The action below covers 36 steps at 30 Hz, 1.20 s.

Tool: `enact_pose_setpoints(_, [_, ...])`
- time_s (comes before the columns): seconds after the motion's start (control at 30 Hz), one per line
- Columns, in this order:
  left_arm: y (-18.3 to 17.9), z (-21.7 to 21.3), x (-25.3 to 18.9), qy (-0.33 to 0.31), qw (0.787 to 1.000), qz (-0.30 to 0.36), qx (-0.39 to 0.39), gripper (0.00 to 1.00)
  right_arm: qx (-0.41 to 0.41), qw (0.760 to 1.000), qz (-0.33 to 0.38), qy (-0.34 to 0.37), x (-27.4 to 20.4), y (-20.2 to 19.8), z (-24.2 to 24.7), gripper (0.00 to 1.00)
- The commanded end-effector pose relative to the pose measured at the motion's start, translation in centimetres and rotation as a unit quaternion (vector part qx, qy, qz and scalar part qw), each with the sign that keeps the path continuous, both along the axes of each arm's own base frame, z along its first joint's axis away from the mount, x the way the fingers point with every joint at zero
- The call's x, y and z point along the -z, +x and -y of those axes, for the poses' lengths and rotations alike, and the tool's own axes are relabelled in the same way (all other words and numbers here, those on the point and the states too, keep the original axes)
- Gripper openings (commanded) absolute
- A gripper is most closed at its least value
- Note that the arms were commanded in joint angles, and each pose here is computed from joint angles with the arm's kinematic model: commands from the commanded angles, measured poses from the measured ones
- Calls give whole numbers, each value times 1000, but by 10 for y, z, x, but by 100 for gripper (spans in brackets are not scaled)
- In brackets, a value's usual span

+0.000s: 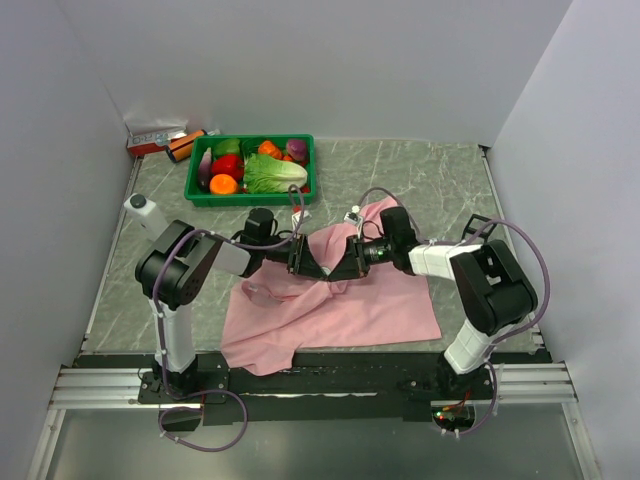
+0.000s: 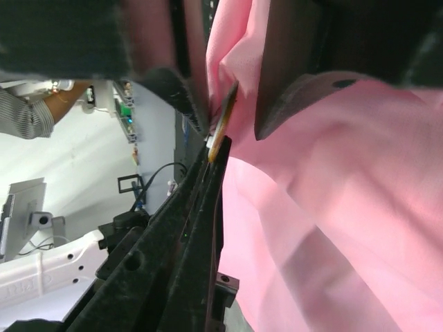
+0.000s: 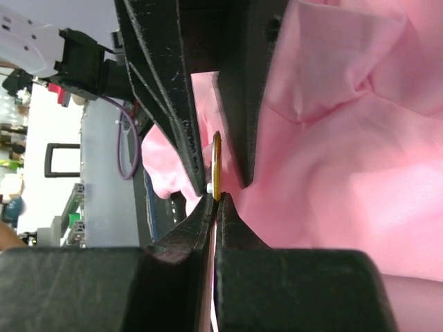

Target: Remove the brooch from the garment

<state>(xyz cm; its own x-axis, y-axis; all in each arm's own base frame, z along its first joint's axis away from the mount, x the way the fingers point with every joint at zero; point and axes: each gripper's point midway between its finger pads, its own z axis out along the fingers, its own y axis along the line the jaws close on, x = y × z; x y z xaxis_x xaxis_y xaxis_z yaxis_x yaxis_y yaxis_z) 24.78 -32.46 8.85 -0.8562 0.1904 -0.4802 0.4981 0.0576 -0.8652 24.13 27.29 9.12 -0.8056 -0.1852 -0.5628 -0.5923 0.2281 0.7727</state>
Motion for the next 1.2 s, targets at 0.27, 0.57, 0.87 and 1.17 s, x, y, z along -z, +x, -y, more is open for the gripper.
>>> enact_pose_setpoints(0.27, [21,-25,-30,-15,999,41,-19,100,74,975,204,-54,-44,29,7,0])
enact_pose_setpoints(0.57, [54,-47,-27,41,993,71,-83,93,89,922,368,-78,-55,29,-14,0])
enact_pose_setpoints(0.87, [35,-42,-54,4,992,121,-38,74,98,936,328,-86,-54,28,-26,0])
enact_pose_setpoints(1.17, [22,-57,-55,11,986,166,-11,75,17,991,130,-25,-51,-10,-30,0])
